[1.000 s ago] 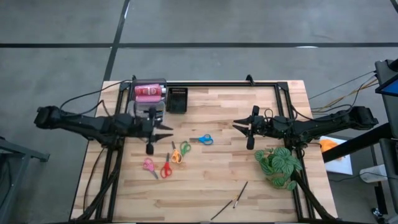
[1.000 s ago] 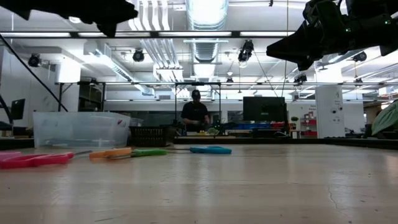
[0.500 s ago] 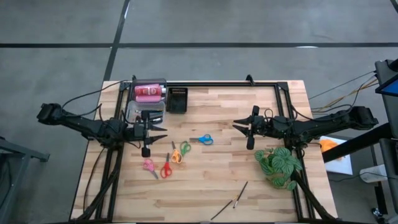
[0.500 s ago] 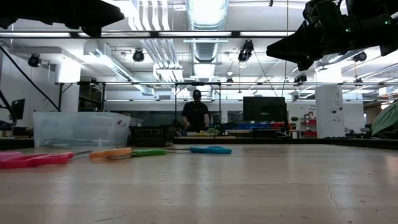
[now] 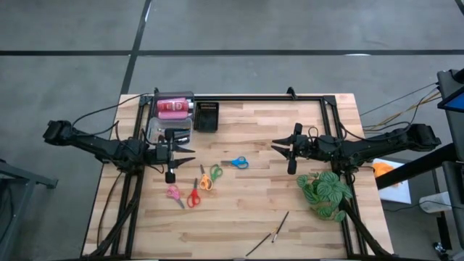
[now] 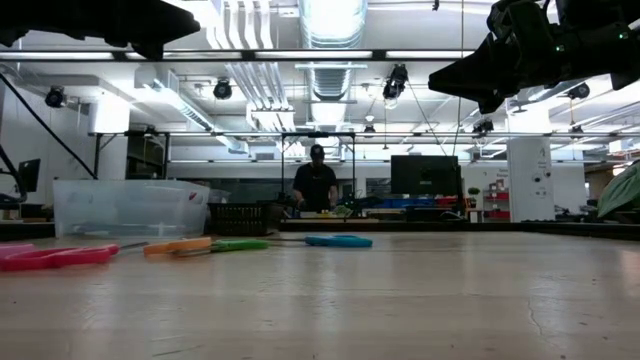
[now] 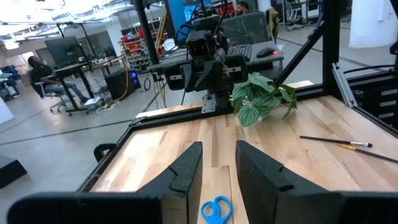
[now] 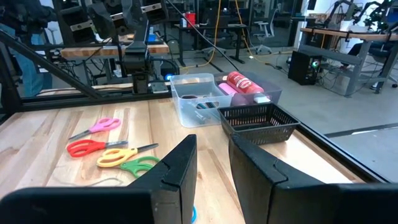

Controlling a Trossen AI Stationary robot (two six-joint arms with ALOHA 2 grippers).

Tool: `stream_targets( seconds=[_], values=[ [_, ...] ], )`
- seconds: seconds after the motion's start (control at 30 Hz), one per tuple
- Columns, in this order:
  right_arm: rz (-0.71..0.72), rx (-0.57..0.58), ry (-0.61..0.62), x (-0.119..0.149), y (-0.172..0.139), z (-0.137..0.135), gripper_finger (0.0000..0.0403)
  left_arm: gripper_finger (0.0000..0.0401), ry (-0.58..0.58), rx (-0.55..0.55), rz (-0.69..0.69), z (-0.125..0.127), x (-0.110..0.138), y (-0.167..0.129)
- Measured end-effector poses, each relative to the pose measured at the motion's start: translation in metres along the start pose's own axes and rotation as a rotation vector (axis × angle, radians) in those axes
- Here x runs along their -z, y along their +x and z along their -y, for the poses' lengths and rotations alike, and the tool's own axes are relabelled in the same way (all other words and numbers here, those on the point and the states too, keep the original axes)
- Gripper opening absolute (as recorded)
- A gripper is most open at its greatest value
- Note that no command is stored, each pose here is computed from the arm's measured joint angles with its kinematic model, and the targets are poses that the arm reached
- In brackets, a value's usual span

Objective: Pick & Place Paint Supplies
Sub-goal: Put the black paint brush into the transparent bin

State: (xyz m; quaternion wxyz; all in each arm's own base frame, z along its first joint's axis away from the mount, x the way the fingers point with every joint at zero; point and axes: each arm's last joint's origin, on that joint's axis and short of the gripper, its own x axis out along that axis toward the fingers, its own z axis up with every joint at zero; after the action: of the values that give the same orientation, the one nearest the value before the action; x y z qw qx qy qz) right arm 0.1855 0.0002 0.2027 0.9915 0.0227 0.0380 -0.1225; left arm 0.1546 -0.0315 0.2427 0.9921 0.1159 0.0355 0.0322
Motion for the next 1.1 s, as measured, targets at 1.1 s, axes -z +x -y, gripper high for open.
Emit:
stream_targets(
  seconds=[1.1],
  values=[
    [0.018,-0.140,0.025,-0.0070,0.0010,-0.0052,0.0090,0.0099,-0.152,0.004,-0.018,0.0004,0.0019,0.0001]
  ],
)
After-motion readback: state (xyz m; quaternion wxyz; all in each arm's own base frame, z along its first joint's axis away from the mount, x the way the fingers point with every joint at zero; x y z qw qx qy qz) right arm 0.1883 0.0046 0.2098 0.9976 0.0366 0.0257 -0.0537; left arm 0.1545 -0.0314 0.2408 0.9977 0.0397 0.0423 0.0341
